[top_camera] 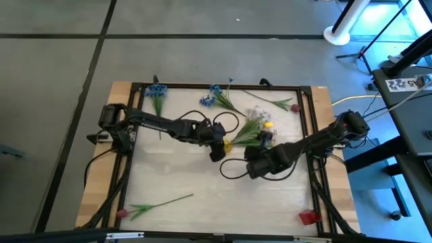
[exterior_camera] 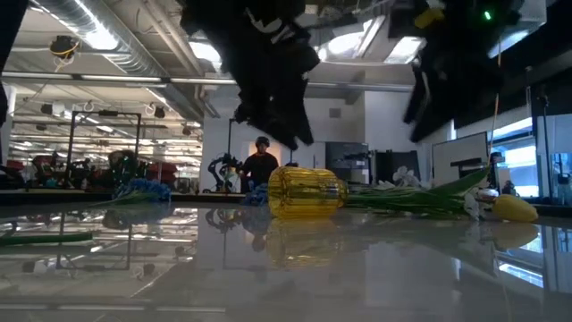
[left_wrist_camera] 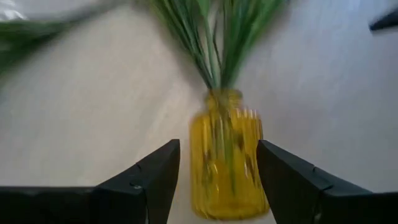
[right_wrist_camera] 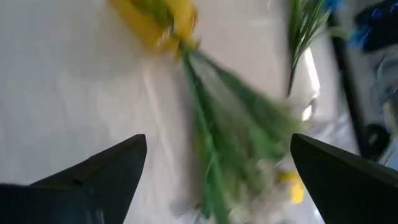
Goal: Sort flowers into vase by color
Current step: Adjust the yellow vase
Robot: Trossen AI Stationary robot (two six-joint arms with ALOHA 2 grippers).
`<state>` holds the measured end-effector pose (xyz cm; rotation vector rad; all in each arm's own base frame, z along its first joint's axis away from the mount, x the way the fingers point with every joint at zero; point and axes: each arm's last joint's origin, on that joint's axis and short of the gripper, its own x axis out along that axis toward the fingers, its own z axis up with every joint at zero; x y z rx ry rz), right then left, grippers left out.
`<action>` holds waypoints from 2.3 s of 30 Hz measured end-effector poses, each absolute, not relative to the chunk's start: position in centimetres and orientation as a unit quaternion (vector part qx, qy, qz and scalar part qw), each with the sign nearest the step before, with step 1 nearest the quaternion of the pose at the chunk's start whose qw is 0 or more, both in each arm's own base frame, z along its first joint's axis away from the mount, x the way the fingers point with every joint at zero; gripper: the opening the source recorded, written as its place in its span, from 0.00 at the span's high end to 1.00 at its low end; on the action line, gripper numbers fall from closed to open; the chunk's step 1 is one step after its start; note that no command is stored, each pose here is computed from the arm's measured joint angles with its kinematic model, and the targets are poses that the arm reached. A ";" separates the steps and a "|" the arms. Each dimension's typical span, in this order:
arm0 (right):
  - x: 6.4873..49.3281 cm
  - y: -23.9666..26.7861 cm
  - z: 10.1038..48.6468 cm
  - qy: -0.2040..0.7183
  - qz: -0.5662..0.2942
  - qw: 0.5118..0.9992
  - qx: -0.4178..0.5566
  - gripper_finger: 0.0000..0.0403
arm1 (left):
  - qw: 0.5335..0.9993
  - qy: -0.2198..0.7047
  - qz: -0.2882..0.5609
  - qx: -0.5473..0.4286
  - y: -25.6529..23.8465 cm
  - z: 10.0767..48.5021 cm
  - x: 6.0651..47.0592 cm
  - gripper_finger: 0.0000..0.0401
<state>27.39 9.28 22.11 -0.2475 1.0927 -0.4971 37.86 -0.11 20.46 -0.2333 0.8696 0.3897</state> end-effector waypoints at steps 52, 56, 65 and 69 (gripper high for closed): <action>21.4 3.4 23.5 0.581 -0.089 0.809 -0.021 0.11 | 0.805 0.537 0.192 -0.163 0.6 17.9 42.4 0.25; 21.4 3.5 23.4 0.581 -0.089 0.809 -0.020 0.11 | 0.801 0.547 0.188 -0.155 0.3 16.9 42.6 0.25; 21.6 3.5 23.5 0.571 -0.096 0.815 -0.016 0.11 | 0.804 0.546 0.187 -0.142 0.3 15.9 43.1 0.26; 21.6 3.5 23.5 0.571 -0.099 0.815 -0.010 0.11 | 0.803 0.552 0.182 -0.136 0.2 15.7 43.1 0.26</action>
